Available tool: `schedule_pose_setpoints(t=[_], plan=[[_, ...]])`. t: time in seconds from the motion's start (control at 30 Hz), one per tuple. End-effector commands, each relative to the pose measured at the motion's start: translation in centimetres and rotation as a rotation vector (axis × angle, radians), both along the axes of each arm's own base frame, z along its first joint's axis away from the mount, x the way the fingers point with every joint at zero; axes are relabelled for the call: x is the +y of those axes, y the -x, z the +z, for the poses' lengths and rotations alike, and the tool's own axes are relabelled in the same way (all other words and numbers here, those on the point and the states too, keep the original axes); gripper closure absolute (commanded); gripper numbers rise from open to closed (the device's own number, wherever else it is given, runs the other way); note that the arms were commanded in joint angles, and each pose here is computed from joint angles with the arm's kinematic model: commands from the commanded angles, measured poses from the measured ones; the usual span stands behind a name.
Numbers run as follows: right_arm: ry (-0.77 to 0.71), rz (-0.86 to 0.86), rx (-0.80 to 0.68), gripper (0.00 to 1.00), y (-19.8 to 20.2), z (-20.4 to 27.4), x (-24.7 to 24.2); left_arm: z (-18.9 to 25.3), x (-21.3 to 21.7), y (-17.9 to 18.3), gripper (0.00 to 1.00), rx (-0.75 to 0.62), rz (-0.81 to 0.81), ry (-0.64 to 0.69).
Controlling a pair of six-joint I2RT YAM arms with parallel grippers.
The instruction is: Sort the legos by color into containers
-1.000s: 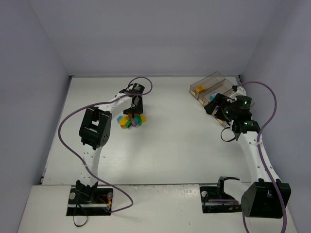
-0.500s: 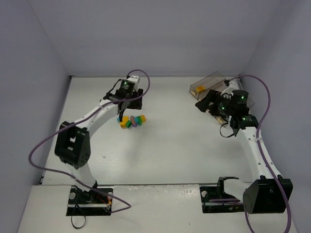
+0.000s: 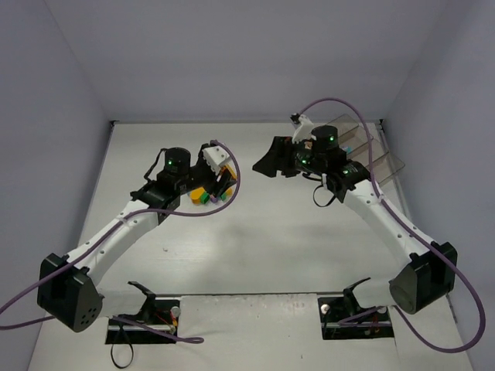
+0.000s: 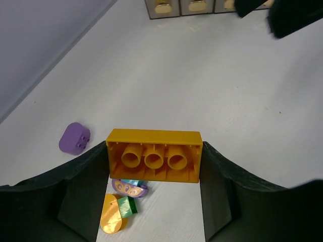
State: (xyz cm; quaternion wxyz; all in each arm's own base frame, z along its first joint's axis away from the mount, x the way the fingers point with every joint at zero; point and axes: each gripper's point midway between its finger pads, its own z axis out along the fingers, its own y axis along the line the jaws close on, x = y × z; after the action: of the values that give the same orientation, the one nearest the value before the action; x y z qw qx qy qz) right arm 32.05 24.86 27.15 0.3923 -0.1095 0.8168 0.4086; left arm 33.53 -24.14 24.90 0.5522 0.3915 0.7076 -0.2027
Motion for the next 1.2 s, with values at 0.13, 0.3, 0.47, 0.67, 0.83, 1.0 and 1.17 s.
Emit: schedule_pose_setpoints(t=[0.13, 0.3, 0.47, 0.67, 0.83, 1.0, 1.17], plan=[[-0.093, 0.112, -0.069, 0.28, 0.3, 3.4, 6.1, 5.2, -2.0, 3.8, 0.92, -0.221, -0.253, 0.032], [-0.094, 0.147, -0.058, 0.30, 0.8, 2.7, 8.3, 6.1, -2.5, 5.2, 0.92, -0.249, -0.301, 0.027], [-0.099, 0.175, -0.056, 0.33, 1.0, 2.6, 9.7, 6.3, -2.5, 5.4, 0.92, -0.262, -0.307, 0.020], [-0.091, 0.191, -0.037, 0.68, 1.4, 1.6, 10.2, 5.9, -2.4, 4.8, 0.91, -0.257, -0.283, 0.006], [-0.078, 0.161, -0.040, 1.00, 0.9, 1.2, 9.4, 5.2, -1.7, 3.3, 0.76, -0.247, -0.187, 0.003], [-0.052, 0.021, -0.048, 1.00, -2.2, 0.7, 6.3, 4.8, -0.5, 1.5, 0.22, -0.197, -0.026, 0.056], [0.024, -0.339, -0.068, 1.00, -9.3, -0.3, -2.9, 3.4, 1.7, 0.2, 0.10, -0.109, 0.180, 0.101]])
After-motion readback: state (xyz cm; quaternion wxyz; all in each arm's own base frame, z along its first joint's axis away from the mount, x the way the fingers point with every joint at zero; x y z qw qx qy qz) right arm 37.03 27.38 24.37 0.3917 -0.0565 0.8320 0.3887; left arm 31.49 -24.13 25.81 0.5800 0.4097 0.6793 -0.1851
